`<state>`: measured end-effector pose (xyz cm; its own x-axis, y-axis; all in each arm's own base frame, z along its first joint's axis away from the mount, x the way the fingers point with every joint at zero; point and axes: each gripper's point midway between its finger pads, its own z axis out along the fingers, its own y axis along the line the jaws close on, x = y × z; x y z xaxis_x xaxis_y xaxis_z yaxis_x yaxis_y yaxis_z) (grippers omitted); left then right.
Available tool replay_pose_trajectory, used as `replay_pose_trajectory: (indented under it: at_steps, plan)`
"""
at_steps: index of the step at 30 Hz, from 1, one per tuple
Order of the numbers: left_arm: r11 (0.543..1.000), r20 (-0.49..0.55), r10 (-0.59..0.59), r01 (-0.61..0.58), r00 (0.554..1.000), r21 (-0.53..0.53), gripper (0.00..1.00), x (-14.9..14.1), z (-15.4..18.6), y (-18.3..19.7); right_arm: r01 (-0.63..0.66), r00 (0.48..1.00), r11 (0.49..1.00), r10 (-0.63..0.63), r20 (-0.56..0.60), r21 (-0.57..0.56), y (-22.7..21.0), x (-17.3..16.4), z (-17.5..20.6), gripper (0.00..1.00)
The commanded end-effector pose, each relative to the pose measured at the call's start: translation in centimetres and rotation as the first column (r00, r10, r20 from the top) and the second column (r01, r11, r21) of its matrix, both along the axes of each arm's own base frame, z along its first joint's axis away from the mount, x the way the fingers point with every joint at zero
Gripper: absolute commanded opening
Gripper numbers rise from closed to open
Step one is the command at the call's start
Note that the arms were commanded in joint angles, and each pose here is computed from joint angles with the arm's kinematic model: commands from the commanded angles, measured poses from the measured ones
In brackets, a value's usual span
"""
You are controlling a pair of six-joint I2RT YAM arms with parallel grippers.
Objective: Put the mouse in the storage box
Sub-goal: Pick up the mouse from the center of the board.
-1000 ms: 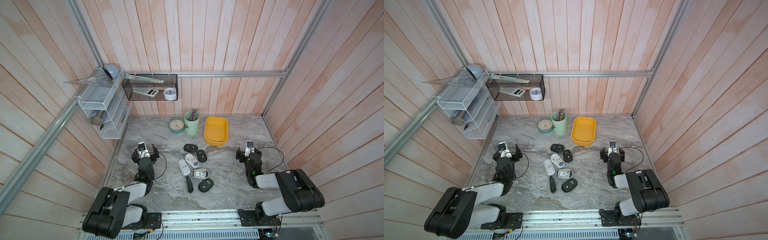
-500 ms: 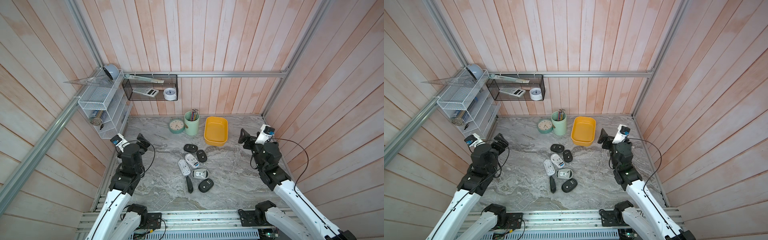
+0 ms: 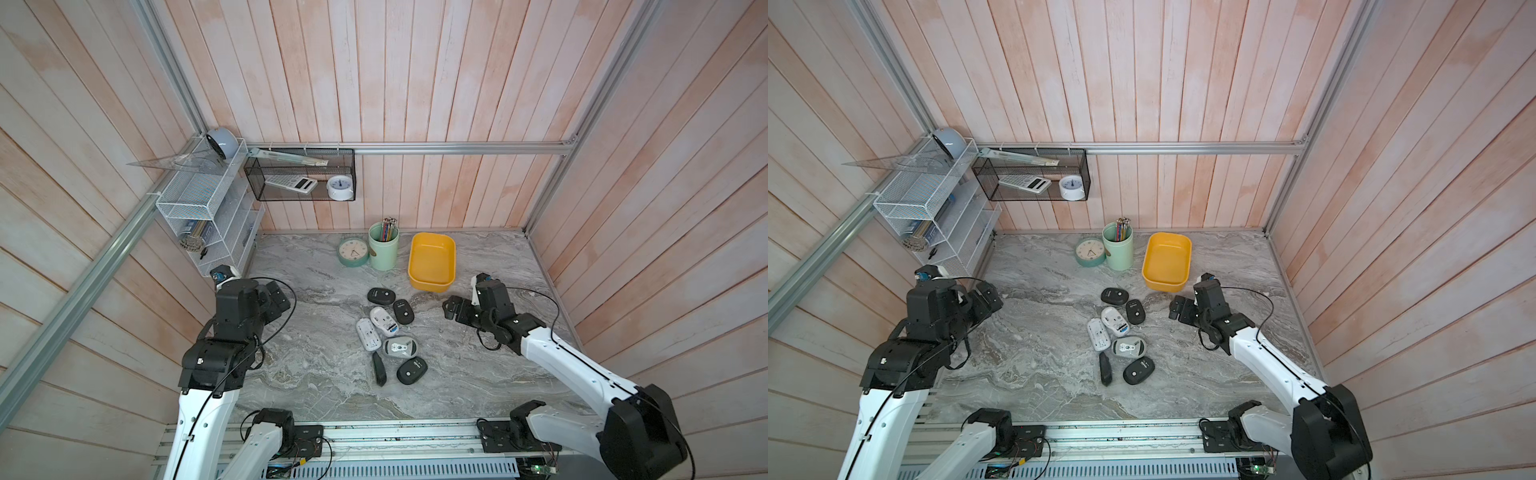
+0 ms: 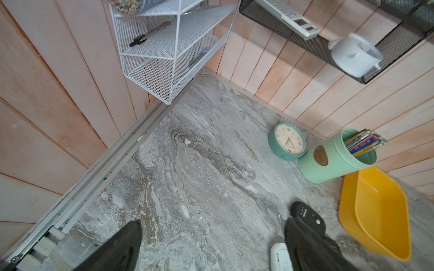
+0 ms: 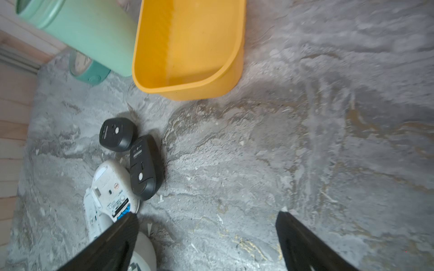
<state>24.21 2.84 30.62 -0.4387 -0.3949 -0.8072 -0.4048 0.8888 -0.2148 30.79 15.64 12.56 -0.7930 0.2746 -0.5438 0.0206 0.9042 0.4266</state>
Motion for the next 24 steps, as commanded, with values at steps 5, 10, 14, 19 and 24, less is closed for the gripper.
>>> replay_pose_trajectory:
  at_steps: [5, 10, 14, 19, 24]
  plan:
    - [0.997, -0.004, -0.08, 0.08, 0.997, 0.013, 1.0, 0.1, -3.0, -0.9, -0.074, 0.995, 0.997, 0.073, -0.066, -0.005, 5.2, 1.3, -1.4, 0.95]
    - [0.996, 0.025, -0.092, 0.092, 0.995, 0.018, 1.0, 0.1, -3.7, -1.1, -0.136, 0.984, 0.991, 0.135, -0.115, -0.007, 8.0, 2.0, -2.8, 0.91]
    - [0.994, 0.057, -0.112, 0.11, 0.992, 0.022, 1.0, 0.1, -3.7, -1.3, -0.18, 0.972, 0.983, 0.181, -0.148, 0.015, 9.9, 2.3, -3.8, 0.88]
    - [0.99, 0.054, -0.138, 0.137, 0.989, 0.01, 1.0, 0.3, -3.8, -1.8, -0.229, 0.958, 0.973, 0.227, -0.174, 0.009, 11.8, 2.6, -4.6, 0.84]
    - [0.99, 0.048, -0.144, 0.144, 0.988, 0.004, 1.0, 0.3, -4.0, -2.0, -0.235, 0.952, 0.972, 0.23, -0.201, 0.002, 12.4, 3.1, -5.7, 0.83]
